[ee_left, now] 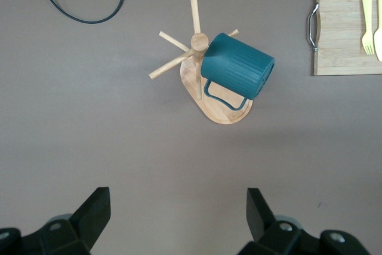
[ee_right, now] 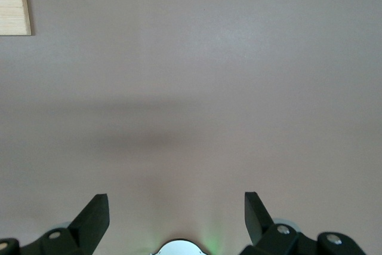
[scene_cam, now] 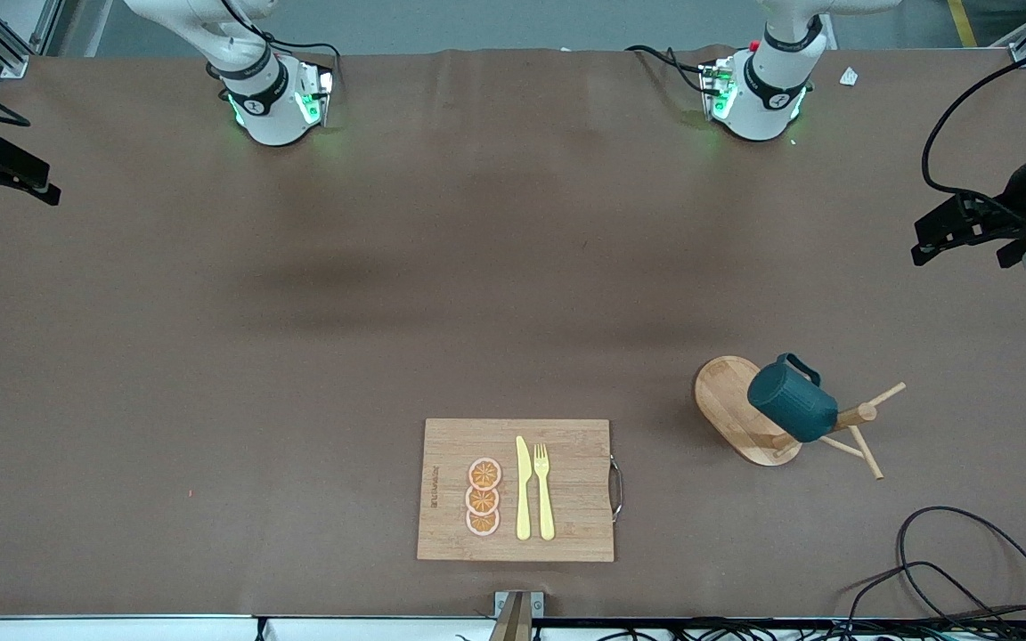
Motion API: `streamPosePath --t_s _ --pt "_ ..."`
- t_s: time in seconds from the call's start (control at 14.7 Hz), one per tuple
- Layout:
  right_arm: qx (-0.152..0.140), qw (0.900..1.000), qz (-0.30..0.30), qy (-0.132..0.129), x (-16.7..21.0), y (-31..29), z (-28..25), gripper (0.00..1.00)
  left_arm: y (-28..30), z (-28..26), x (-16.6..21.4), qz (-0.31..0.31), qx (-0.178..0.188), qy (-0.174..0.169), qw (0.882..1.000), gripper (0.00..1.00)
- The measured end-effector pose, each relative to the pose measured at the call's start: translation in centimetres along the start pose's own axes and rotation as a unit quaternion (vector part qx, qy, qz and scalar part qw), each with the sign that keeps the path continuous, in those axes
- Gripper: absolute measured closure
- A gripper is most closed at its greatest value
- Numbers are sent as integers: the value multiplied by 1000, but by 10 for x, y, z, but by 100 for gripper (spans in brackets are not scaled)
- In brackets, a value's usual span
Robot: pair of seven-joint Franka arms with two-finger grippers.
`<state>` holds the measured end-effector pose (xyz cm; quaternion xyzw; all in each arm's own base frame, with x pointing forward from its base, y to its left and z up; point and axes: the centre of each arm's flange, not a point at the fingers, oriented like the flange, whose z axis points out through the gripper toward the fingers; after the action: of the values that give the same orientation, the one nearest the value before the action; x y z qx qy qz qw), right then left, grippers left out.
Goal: Transfer cup from left to right arm and place
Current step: 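Move the left gripper toward the teal mug on the wooden stand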
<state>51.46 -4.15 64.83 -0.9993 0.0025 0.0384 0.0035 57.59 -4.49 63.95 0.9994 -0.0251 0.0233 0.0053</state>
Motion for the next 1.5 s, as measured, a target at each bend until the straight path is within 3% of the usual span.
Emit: streamPosePath --t_s 0.68,1.02,1.3,1.5 --pt "0 1000 -1 -1 0 -1 1 0 -3 0 6 -3 0 15 1000 0" --pt "0 1000 -1 -2 0 -1 1 0 -3 31 15 -16 1 -12 1000 0" --pt "0 1000 -1 -4 0 -1 2 0 7 63 26 -122 5 -38 992 0" --pt "0 1000 -1 -4 0 -1 2 0 17 84 33 -217 -11 -58 974 0"
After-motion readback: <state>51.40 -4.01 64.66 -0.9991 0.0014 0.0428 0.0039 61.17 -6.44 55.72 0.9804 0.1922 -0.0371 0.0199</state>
